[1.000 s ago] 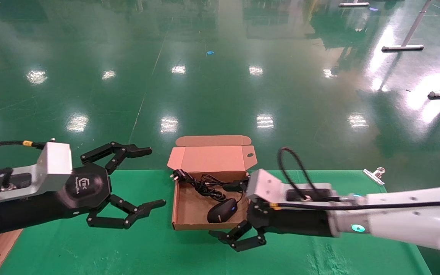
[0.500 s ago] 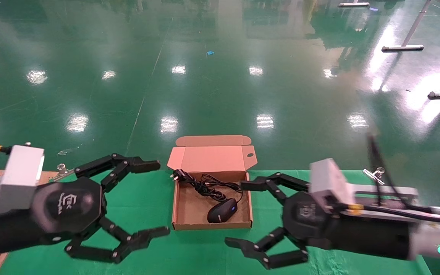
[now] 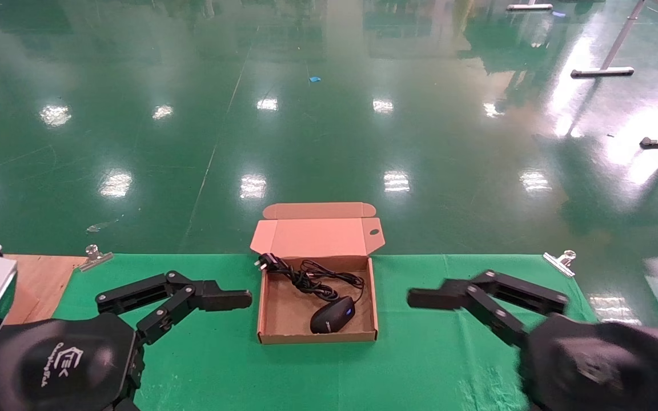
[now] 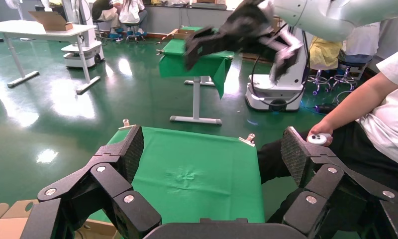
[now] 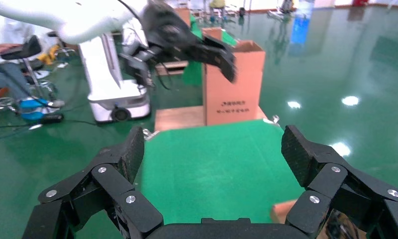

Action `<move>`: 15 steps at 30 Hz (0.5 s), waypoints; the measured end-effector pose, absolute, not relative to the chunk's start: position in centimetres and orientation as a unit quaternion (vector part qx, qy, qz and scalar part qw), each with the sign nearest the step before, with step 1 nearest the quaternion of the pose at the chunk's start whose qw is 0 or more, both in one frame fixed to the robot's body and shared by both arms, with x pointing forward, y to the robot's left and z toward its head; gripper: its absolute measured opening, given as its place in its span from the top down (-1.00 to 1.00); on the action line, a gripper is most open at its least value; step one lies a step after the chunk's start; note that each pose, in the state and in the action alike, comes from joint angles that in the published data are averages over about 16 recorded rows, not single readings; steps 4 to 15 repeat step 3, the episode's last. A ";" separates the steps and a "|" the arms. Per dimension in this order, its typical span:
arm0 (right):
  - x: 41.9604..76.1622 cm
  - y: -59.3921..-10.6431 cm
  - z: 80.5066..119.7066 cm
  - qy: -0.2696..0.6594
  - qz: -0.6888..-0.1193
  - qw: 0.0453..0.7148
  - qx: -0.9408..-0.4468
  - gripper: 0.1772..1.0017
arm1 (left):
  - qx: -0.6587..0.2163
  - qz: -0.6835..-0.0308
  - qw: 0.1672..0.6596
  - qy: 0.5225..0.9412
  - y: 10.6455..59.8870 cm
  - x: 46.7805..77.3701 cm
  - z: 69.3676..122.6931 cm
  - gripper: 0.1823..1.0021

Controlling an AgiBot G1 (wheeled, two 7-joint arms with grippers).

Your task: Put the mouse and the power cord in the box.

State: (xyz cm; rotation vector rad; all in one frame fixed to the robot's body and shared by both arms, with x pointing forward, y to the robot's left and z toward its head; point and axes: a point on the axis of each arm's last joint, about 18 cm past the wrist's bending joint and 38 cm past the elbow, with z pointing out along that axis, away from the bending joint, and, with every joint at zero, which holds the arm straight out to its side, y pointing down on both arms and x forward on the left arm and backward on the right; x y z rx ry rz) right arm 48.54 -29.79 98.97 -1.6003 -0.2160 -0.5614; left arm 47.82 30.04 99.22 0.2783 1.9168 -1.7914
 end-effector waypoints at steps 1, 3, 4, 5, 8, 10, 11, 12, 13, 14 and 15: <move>48.3 -29.9 99.0 -0.097 -0.247 0.657 -0.706 -1.00 | 0.103 -0.658 0.247 0.704 30.0 47.7 99.2 -1.00; 47.7 -30.1 99.2 -0.101 -0.245 0.658 -0.705 -1.00 | 0.103 -0.658 0.243 0.705 29.9 47.5 99.2 -1.00; 47.7 -30.1 99.2 -0.101 -0.245 0.658 -0.705 -1.00 | 0.103 -0.658 0.243 0.705 29.9 47.5 99.2 -1.00; 47.7 -30.1 99.2 -0.101 -0.245 0.658 -0.705 -1.00 | 0.103 -0.658 0.243 0.705 29.9 47.5 99.2 -1.00; 47.7 -30.1 99.2 -0.101 -0.245 0.658 -0.705 -1.00 | 0.103 -0.658 0.243 0.705 29.9 47.5 99.2 -1.00; 47.7 -30.1 99.2 -0.101 -0.245 0.658 -0.705 -1.00 | 0.103 -0.658 0.243 0.705 29.9 47.5 99.2 -1.00; 47.7 -30.1 99.2 -0.101 -0.245 0.658 -0.705 -1.00 | 0.103 -0.658 0.243 0.705 29.9 47.5 99.2 -1.00; 47.7 -30.1 99.2 -0.101 -0.245 0.658 -0.705 -1.00 | 0.103 -0.658 0.243 0.705 29.9 47.5 99.2 -1.00; 47.7 -30.1 99.2 -0.101 -0.245 0.658 -0.705 -1.00 | 0.103 -0.658 0.243 0.705 29.9 47.5 99.2 -1.00; 47.7 -30.1 99.2 -0.101 -0.245 0.658 -0.705 -1.00 | 0.103 -0.658 0.243 0.705 29.9 47.5 99.2 -1.00; 47.7 -30.1 99.2 -0.101 -0.245 0.658 -0.705 -1.00 | 0.103 -0.658 0.243 0.705 29.9 47.5 99.2 -1.00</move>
